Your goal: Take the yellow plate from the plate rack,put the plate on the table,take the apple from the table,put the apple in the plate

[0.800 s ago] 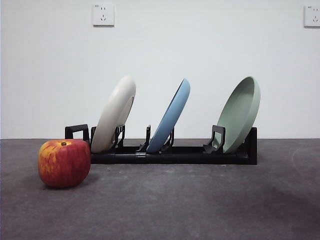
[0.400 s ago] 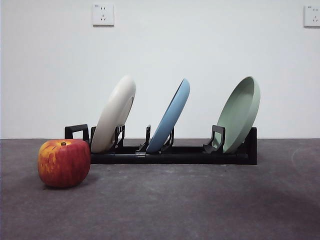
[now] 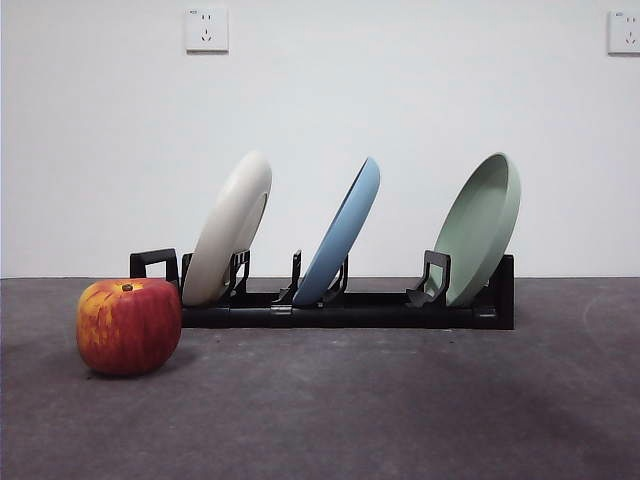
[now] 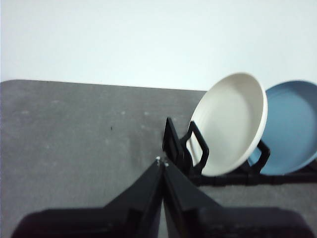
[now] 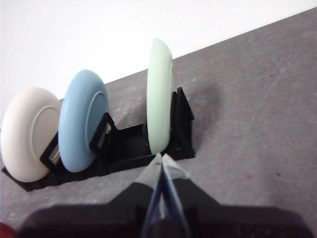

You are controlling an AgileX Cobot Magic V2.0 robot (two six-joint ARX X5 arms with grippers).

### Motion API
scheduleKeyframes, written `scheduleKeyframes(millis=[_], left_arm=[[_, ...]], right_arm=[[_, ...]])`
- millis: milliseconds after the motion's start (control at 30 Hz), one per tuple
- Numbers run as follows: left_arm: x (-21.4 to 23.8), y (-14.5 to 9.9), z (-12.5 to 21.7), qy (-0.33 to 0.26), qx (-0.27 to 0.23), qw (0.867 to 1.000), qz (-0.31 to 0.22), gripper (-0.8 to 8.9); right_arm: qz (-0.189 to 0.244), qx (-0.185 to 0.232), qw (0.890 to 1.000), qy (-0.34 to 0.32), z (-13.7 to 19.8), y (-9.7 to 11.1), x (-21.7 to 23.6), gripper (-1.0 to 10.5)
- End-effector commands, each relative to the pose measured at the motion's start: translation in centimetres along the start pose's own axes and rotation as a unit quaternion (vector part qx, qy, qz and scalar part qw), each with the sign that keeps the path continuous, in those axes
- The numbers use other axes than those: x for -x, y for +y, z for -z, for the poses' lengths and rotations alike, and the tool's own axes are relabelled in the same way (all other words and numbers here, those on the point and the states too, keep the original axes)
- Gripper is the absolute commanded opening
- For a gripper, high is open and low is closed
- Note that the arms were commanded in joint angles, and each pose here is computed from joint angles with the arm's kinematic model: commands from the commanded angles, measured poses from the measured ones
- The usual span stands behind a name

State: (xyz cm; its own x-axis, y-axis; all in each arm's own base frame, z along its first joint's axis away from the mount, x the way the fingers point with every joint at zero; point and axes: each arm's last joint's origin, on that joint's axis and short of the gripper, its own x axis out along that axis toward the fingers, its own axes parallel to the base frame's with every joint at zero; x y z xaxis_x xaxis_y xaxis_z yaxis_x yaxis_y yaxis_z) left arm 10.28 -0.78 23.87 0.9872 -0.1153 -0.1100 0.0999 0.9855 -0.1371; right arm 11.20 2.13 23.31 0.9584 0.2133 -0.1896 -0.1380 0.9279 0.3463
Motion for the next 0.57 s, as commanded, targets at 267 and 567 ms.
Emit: scheduleKeyframes(millis=[267, 567], left_arm=[[-4.0, -0.9, -5.7, 0.083, 0.007, 0.995, 0.058, -0.07], [-10.4, -1.5, -8.0, 0.188, 0.040, 0.968, 0.159, -0.03]], right_arm=[[-0.063, 0.023, 0.995, 0.080, -4.6, 2.1, -3.1, -0.1], [-0.116, 0.040, 0.975, 0.186, -6.7, 3.2, -6.5, 0.1]])
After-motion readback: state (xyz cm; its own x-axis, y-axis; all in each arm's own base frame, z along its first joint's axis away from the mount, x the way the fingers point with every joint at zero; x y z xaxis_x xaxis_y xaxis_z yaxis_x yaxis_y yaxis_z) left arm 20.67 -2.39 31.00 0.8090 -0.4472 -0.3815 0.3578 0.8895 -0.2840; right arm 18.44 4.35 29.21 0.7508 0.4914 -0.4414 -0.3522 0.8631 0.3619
